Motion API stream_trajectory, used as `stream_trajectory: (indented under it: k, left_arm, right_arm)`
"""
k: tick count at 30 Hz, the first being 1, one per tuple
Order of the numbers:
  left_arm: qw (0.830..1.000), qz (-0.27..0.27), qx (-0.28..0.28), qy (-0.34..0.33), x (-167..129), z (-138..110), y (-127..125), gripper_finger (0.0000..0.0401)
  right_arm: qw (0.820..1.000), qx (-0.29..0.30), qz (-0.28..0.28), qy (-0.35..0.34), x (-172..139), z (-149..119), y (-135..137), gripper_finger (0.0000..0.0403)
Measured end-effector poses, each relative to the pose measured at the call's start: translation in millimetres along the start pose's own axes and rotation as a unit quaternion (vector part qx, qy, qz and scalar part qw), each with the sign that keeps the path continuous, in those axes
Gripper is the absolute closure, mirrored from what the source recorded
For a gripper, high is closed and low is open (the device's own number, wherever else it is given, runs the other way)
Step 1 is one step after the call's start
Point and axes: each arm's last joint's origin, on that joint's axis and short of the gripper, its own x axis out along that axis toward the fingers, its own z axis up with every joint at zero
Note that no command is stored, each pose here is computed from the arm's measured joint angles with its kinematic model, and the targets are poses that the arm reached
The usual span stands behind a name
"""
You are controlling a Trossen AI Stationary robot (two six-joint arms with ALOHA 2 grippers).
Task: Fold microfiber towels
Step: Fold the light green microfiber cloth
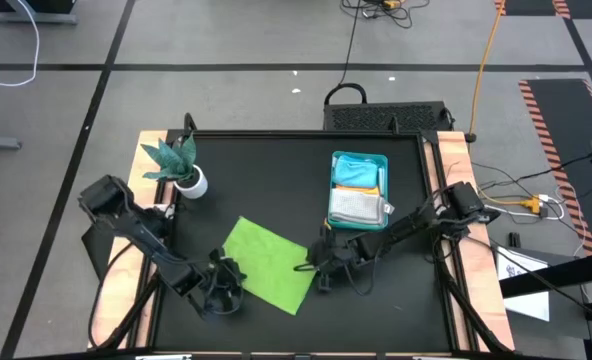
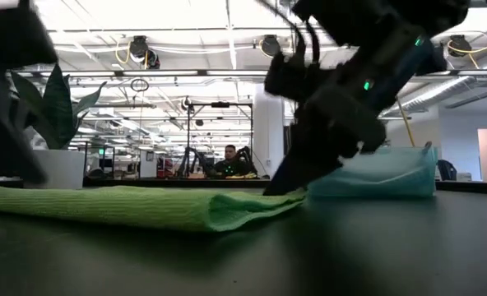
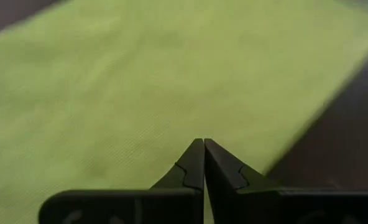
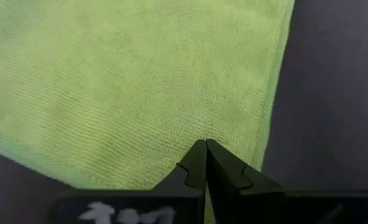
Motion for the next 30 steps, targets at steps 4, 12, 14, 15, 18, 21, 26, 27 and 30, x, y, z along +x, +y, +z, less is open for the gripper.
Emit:
stream_trajectory:
  k: [4,12,14,15,18,21,26,27,30]
  left_arm:
    - [0.999,0.045,0.008,0.023,8.0,-12.0,6.5,0.0398]
    - [0.992,0.091,0.075,0.033,-11.2,-4.2,23.3,0.0381]
    - [0.992,0.089,0.082,0.024,-18.9,1.2,25.8,0.0381]
    - [0.993,0.083,0.080,0.014,-21.9,4.2,25.5,0.0381]
    - [0.995,0.069,0.062,-0.022,-25.3,10.5,22.0,0.0385]
    - [0.996,0.044,0.049,-0.052,-19.6,13.3,16.1,0.0397]
    - [0.998,0.042,0.046,-0.028,0.7,1.3,25.3,0.0388]
    - [0.998,0.046,0.043,-0.019,3.8,-2.8,28.5,0.0388]
    - [0.997,0.061,0.048,-0.002,7.2,-14.1,39.2,0.0395]
  right_arm:
    - [1.000,0.016,0.010,0.013,-0.1,-6.0,8.7,0.0403]
    - [0.994,0.082,0.073,0.004,-17.3,-15.9,58.6,0.0403]
    - [0.993,0.065,0.098,-0.015,-23.6,-14.7,69.6,0.0403]
    - [0.992,0.051,0.108,-0.028,-27.1,-13.0,73.7,0.0403]
    - [0.989,0.027,0.125,-0.070,-32.4,-3.3,77.8,0.0403]
    - [0.991,0.005,0.111,-0.073,-26.9,-0.8,69.7,0.0403]
    - [0.997,-0.017,0.073,-0.031,-14.3,-6.0,52.6,0.0403]
    - [0.997,-0.019,0.068,-0.020,-12.8,-8.4,50.9,0.0403]
    - [0.996,-0.022,0.090,-0.006,-9.0,-13.2,53.9,0.0403]
